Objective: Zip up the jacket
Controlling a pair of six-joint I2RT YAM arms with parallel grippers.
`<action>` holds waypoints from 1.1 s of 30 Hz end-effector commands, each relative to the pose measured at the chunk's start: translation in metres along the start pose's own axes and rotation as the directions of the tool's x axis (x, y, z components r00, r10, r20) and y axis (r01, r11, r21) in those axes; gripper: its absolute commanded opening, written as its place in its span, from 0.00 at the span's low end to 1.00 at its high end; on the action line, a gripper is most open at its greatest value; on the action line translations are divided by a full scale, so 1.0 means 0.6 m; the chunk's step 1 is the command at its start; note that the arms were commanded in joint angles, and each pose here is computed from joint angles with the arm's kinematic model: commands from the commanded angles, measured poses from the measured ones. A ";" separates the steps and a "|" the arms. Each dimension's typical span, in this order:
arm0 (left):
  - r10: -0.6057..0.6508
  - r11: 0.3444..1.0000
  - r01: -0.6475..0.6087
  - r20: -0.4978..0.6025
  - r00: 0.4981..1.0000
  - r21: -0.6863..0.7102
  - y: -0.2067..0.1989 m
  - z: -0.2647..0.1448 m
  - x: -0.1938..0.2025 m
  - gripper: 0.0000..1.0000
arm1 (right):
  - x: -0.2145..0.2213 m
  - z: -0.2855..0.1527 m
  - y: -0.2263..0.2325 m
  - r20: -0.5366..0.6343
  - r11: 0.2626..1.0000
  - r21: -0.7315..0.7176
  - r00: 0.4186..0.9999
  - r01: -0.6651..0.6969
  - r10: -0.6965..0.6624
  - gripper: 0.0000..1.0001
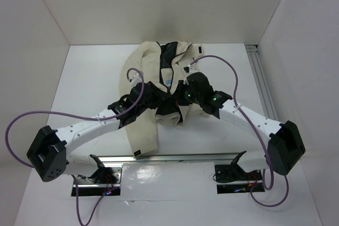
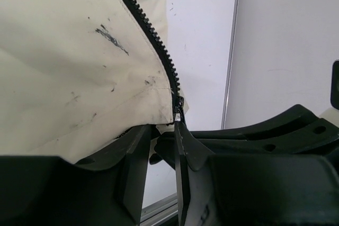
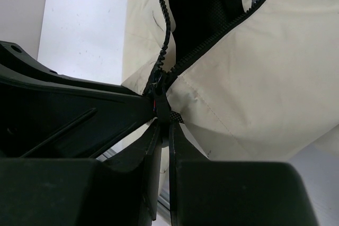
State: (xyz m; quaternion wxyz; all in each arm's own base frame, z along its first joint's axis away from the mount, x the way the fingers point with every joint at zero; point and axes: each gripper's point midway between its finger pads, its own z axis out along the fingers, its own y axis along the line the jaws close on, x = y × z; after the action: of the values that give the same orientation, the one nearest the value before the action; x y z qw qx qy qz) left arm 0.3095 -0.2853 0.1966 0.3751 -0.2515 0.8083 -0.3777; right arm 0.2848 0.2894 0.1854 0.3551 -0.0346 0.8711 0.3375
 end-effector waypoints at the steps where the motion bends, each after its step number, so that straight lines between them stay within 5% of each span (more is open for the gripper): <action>1: 0.018 0.999 -0.022 0.074 0.997 0.046 -0.033 0.006 -0.037 0.36 | -0.021 -0.022 0.023 0.042 0.999 -0.041 0.999 0.025 -0.024 0.00; 7: 0.044 0.999 -0.046 0.096 0.994 0.021 -0.026 0.006 -0.044 0.22 | -0.021 -0.022 0.023 0.042 0.999 -0.041 0.999 0.025 -0.024 0.00; 18: 0.039 0.998 -0.043 0.111 0.993 0.035 -0.030 0.008 -0.058 0.35 | -0.019 -0.024 0.030 0.037 0.998 -0.047 0.999 0.030 -0.028 0.00; 22: 0.039 0.998 -0.043 0.111 0.993 0.036 -0.029 0.013 -0.057 0.27 | -0.022 -0.026 0.032 0.037 0.998 -0.047 0.999 0.030 -0.028 0.00; 27: 0.059 0.997 -0.063 0.103 0.993 0.037 -0.029 0.012 -0.054 0.00 | -0.021 -0.028 0.031 0.029 0.998 -0.040 0.999 0.038 -0.037 0.00; 33: 0.069 0.998 -0.070 0.090 0.994 0.009 -0.004 0.010 -0.045 0.00 | -0.029 -0.032 0.034 0.036 0.998 -0.033 0.998 0.047 -0.046 0.00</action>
State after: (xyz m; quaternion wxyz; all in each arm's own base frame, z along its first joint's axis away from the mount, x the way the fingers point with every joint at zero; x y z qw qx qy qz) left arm 0.3201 -0.2804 0.1996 0.3993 -0.2304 0.8085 -0.3657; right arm 0.2821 0.2879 0.1824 0.3512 -0.0406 0.8754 0.3296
